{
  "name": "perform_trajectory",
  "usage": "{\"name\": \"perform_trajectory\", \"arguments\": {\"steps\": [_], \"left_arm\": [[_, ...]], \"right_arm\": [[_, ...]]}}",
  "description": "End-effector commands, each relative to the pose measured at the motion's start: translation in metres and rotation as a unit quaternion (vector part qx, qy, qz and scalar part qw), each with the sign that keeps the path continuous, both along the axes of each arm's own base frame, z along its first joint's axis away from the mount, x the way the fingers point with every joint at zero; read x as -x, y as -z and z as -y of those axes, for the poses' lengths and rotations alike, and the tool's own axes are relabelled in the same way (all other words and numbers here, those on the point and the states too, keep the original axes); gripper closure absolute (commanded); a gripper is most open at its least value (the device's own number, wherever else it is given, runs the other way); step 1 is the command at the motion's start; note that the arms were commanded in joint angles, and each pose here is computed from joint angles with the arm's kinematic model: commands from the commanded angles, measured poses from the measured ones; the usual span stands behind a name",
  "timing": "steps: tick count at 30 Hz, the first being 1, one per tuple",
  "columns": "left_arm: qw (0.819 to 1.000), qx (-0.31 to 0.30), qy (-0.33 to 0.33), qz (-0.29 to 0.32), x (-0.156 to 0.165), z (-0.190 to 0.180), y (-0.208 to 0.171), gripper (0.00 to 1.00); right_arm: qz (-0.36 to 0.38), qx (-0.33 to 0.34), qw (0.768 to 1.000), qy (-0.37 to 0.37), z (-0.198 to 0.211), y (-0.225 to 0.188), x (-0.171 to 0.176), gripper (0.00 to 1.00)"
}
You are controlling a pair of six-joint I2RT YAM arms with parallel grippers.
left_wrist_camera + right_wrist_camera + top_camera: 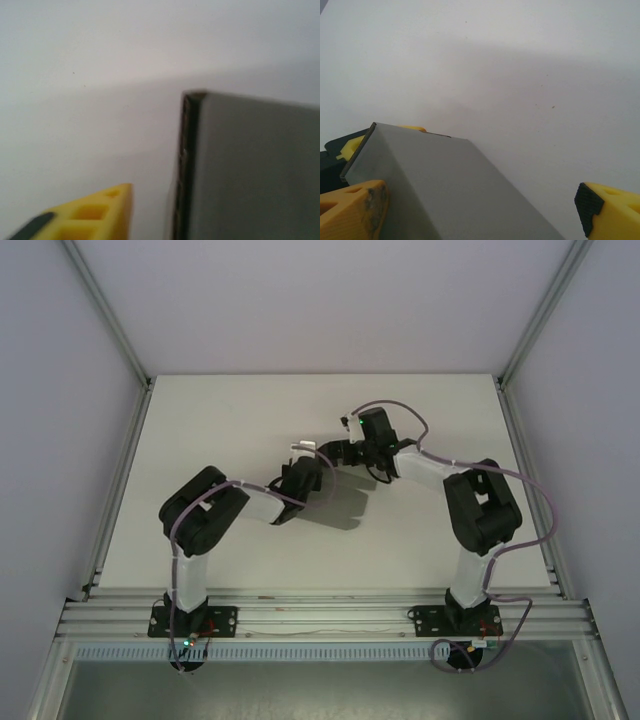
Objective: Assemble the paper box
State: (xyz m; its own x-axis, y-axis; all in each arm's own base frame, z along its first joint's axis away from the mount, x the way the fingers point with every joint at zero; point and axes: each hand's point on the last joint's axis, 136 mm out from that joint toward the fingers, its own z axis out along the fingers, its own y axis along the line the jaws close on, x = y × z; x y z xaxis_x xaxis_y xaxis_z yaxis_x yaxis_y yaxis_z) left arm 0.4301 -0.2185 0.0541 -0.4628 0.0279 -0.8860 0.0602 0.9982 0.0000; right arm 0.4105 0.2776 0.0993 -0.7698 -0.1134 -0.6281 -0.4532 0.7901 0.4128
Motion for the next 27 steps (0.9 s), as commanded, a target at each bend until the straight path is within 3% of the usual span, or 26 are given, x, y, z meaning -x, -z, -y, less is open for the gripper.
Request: {"name": "perform_trajectory", "arguments": {"steps": [1,4,10,14,19,24,27], "left_arm": [[1.0,0.013,0.029,-0.001,0.013,0.0,-0.013,0.53],[0.999,0.019,0.05,-0.005,0.021,0.003,-0.018,0.47],[0.999,-0.011,0.04,-0.004,0.017,-0.004,-0.015,0.47],[0.999,-0.03,0.04,-0.011,0.006,-0.002,-0.008,0.58],[0.999,-0.016,0.044,0.004,-0.006,0.004,-0.016,0.66],[0.999,-0.018,0.036,0.002,-0.015,0.0,-0.008,0.97],[0.999,-0.02,0.03,0.011,-0.017,-0.004,-0.012,1.0]], "right_arm": [[-0.113,0.096,0.989,0.01,0.026,0.07,0.045,0.04],[-0.11,0.092,0.99,0.012,0.025,0.066,0.043,0.04],[-0.101,0.089,0.991,0.01,0.024,0.058,0.042,0.05],[-0.099,0.086,0.991,0.006,0.022,0.053,0.041,0.04],[-0.104,0.08,0.991,-0.004,0.018,0.05,0.041,0.04],[-0.101,0.072,0.992,0.005,0.02,0.043,0.037,0.04],[-0.087,0.058,0.994,0.011,0.022,0.028,0.032,0.03]]}}
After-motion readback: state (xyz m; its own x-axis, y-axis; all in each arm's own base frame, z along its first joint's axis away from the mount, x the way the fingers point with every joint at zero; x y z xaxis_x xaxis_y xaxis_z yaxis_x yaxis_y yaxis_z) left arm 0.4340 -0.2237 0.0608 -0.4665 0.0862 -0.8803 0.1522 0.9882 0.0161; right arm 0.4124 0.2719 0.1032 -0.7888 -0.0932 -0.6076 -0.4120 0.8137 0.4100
